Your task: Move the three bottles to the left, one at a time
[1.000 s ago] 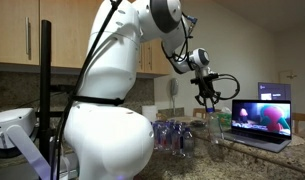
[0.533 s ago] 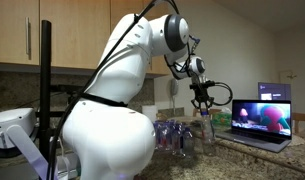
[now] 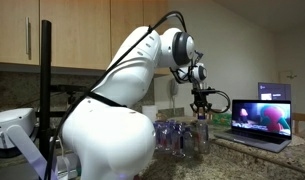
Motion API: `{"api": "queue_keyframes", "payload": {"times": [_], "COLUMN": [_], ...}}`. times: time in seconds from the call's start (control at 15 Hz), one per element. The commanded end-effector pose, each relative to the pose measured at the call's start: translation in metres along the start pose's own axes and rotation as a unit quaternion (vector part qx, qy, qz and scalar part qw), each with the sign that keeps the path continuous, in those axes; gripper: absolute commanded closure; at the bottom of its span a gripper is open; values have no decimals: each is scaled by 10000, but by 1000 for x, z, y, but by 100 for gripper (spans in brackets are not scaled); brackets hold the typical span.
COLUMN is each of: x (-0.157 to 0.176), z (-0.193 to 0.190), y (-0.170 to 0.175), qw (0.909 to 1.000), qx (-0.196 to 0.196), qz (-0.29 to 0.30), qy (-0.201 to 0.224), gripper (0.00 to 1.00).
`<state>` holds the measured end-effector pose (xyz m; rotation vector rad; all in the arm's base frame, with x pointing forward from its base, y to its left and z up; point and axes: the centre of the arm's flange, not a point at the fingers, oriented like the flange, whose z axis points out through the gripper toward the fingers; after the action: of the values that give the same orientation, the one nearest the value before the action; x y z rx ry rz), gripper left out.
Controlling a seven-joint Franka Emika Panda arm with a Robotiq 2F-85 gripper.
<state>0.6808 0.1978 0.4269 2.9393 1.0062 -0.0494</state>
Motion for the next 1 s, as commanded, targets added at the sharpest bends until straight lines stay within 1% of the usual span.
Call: {"api": "queue_keyframes", "payload": {"times": [0.0,0.47,0.93], "x": [18,26,18], "z": [9,33,42], "y": [9,10,15], "qw": [9991,9979,9971], "qx": [290,548,714], "qz": [-290,-332,-135], "qy": [46,-4,-244], "gripper": [86,87,87]}}
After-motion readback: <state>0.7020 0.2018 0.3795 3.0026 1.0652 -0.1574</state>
